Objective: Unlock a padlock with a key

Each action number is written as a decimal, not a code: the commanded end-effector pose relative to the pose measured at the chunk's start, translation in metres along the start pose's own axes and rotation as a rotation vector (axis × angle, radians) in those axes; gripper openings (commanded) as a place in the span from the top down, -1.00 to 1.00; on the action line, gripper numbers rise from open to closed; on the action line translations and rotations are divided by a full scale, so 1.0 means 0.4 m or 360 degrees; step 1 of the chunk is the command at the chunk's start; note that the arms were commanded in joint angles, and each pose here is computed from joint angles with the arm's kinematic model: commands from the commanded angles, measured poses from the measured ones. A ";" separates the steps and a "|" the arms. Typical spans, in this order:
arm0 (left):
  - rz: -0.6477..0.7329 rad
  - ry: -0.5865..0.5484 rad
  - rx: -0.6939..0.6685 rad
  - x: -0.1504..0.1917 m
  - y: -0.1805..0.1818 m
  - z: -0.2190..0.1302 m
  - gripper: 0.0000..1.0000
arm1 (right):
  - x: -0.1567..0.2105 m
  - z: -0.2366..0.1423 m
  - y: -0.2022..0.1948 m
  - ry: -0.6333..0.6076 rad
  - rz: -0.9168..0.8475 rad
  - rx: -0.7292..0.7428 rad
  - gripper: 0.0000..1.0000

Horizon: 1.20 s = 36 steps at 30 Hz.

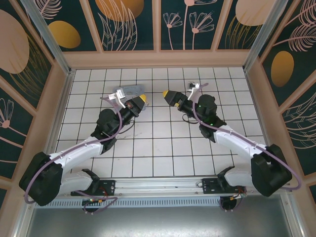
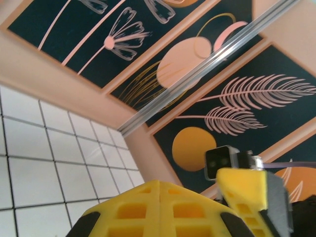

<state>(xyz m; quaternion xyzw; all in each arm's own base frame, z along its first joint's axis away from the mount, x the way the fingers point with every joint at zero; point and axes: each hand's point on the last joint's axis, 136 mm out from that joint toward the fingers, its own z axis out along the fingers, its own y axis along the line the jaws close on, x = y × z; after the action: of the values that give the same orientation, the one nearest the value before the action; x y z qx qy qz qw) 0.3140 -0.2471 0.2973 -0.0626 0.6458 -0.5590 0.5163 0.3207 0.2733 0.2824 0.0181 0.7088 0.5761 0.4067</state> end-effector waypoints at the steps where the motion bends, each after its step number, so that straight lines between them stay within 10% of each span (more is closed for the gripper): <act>1: 0.0090 -0.0164 0.0163 -0.054 -0.065 -0.020 1.00 | 0.009 0.001 0.103 0.0085 0.0106 -0.0375 -0.77; 14: -0.0116 -0.0238 0.0231 -0.057 -0.051 -0.022 1.00 | 0.048 0.033 0.151 0.0106 0.0202 -0.0594 -0.19; 36: -0.0118 -0.0210 0.0215 -0.042 -0.037 -0.019 1.00 | 0.105 0.094 0.188 0.0174 0.0249 -0.0650 0.00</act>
<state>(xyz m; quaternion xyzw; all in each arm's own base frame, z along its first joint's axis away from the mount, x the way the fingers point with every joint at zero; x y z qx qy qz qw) 0.3121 -0.2379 0.3126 -0.0911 0.5817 -0.6064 0.5343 0.2835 0.3480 0.2951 -0.0270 0.6293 0.7185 0.2951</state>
